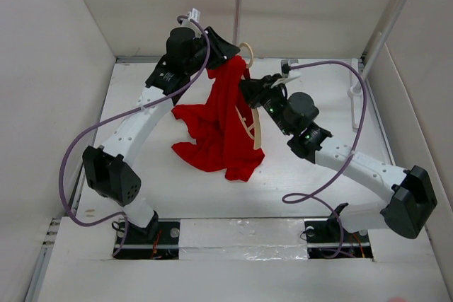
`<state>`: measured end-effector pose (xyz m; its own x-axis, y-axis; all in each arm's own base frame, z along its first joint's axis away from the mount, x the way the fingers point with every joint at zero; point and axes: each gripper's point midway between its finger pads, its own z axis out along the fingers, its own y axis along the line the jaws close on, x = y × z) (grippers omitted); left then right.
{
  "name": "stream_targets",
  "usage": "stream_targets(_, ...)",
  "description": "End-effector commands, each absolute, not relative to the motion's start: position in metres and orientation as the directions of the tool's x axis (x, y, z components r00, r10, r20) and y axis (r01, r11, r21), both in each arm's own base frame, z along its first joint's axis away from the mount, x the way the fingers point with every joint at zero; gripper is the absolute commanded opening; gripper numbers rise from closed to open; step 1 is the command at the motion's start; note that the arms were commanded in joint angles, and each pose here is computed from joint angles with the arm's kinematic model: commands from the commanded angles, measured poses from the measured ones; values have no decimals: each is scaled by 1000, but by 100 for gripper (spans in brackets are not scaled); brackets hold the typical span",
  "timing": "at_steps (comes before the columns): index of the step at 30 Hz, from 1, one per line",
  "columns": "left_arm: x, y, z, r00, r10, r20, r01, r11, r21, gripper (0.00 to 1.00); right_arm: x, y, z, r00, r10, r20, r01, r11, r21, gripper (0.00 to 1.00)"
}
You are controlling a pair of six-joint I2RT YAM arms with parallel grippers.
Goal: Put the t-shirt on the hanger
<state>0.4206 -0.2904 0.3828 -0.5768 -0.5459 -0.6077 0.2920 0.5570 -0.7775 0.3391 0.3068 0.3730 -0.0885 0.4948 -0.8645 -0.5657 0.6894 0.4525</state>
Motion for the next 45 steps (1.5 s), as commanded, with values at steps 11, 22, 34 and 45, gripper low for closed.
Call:
stream_targets(11,388,-289,425,-570,-588,-574,390,421,-819,0,313,292,377,-210,517,-830,-579,618,532,33)
stream_targets(22,387,-285,439,-578,-600,-554,402,381,-833,0,294,251,346,-285,462,-840,-529,654,540,50)
stream_targets(34,382,-288,445,-599,-607,-522,401,337,-852,0,277,248,214,-517,213,-829,-523,689,502,42)
stream_targets(45,382,-291,456,-649,-603,-464,380,271,-884,0,286,256,195,-447,150,-882,-512,765,390,60)
